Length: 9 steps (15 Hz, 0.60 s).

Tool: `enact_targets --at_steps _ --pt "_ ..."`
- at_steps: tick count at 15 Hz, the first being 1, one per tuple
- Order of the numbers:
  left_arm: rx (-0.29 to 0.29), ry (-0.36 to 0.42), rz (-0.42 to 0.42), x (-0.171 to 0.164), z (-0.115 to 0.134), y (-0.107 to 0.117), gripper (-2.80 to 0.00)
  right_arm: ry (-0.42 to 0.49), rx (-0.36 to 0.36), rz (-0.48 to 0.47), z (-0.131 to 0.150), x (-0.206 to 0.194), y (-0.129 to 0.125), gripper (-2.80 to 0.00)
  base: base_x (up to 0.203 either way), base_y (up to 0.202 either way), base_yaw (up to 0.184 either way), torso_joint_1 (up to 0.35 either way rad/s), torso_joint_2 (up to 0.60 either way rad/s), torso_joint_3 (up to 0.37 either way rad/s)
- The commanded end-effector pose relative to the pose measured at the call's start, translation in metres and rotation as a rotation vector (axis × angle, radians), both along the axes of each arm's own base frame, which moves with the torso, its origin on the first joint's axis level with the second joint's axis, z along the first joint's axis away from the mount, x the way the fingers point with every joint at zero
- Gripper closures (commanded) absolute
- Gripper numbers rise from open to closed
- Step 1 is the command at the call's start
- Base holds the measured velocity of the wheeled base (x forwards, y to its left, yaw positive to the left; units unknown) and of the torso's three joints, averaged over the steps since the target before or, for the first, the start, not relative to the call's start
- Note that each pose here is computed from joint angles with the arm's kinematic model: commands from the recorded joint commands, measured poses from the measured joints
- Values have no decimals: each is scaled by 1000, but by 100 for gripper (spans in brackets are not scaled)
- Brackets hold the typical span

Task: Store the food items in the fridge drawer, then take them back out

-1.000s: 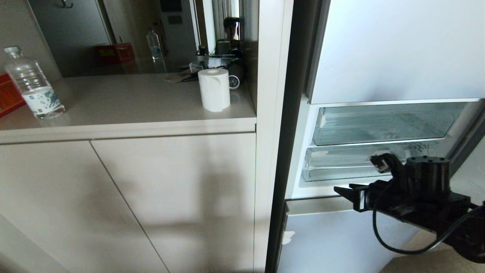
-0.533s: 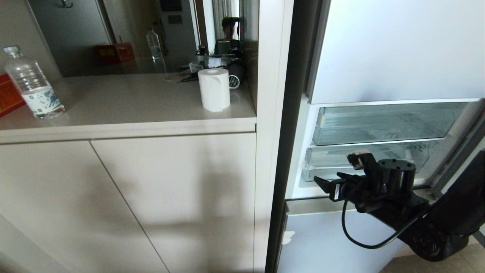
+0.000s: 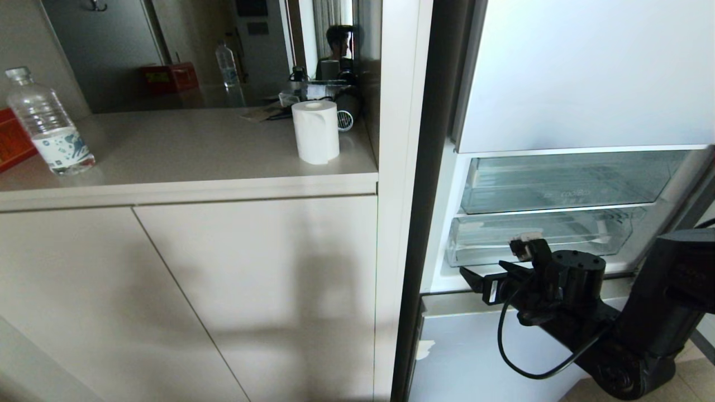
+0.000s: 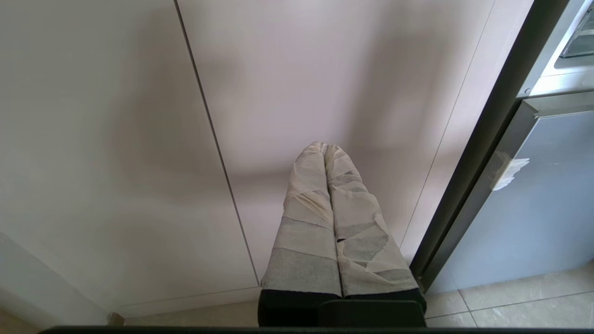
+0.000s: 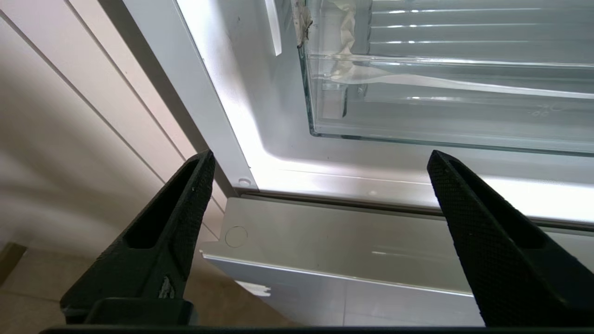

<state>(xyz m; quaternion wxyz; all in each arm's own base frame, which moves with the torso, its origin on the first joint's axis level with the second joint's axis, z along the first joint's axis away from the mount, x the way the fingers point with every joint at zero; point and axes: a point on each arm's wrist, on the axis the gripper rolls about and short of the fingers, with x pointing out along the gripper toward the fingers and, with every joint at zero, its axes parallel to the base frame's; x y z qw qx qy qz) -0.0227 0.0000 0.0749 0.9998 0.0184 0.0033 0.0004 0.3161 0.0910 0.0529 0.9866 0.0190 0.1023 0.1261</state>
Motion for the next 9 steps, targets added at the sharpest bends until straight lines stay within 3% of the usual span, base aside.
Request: enact_targets --at_steps 1,9 --pt "0 1 0 0 0 0 0 -11 -1 -18 -4 -2 -1 -280 0 0 0 0 0 0" --pt "0 1 0 0 0 0 0 -29 -1 -34 -4 -2 -1 -280 0 0 0 0 0 0"
